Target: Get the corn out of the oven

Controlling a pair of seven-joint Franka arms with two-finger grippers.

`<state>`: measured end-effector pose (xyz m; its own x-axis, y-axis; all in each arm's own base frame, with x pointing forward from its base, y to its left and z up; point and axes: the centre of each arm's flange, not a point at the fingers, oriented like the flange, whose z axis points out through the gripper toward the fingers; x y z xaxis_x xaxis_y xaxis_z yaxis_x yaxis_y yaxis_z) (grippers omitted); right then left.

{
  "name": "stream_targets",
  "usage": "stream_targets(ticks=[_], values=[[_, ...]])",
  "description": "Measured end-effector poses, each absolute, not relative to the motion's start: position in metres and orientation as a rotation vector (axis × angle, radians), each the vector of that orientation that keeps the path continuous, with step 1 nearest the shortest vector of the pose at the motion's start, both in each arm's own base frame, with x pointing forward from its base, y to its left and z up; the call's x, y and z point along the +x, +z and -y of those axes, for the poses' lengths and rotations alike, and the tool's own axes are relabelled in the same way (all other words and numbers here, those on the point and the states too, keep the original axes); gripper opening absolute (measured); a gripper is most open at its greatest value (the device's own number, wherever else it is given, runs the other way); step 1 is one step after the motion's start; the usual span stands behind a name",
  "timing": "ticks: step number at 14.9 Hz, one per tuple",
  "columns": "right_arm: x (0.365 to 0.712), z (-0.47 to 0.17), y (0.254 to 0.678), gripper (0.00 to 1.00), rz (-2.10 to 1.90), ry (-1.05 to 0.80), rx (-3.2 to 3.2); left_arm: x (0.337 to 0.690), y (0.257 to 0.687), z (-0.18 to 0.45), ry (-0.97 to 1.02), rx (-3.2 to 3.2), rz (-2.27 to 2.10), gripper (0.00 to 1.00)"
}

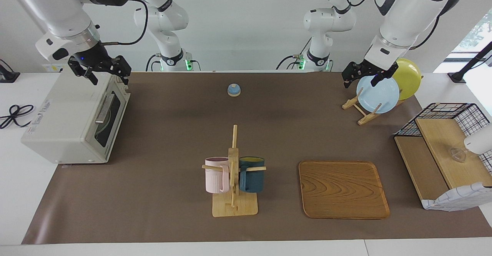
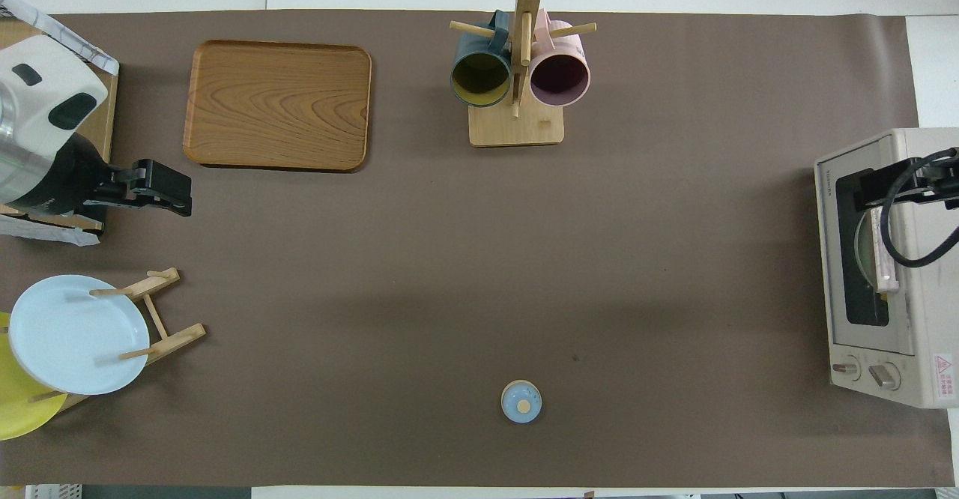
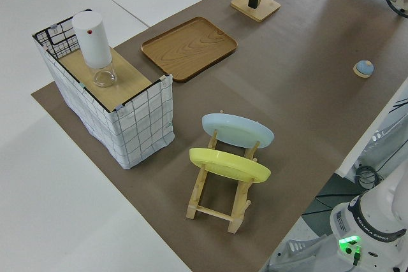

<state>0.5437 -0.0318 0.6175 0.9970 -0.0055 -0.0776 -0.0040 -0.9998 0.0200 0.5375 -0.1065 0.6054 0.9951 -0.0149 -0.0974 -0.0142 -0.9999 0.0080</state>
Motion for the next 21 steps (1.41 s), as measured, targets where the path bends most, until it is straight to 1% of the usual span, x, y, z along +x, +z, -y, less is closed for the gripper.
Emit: stream_targets(ticks=[17,18,19,21], values=[[0.5417,0.0353,0.6148,1.0,0.018,-0.144,3.12,0.5375,0.6054,0.1065,-0.153,3.131,0.023,1.0],[0.5414,0.0369,0.6139,0.93,0.023,-0.146,3.12,0.5375,0.6054,0.1065,-0.153,3.131,0.023,1.0],[0.5411,0.0379,0.613,0.82,0.025,-0.149,3.12,0.5375,0.6054,0.1065,-0.153,3.131,0.023,1.0],[0.5394,0.0358,0.6086,0.57,0.019,-0.159,3.12,0.5375,0.6054,0.1065,-0.153,3.131,0.023,1.0]])
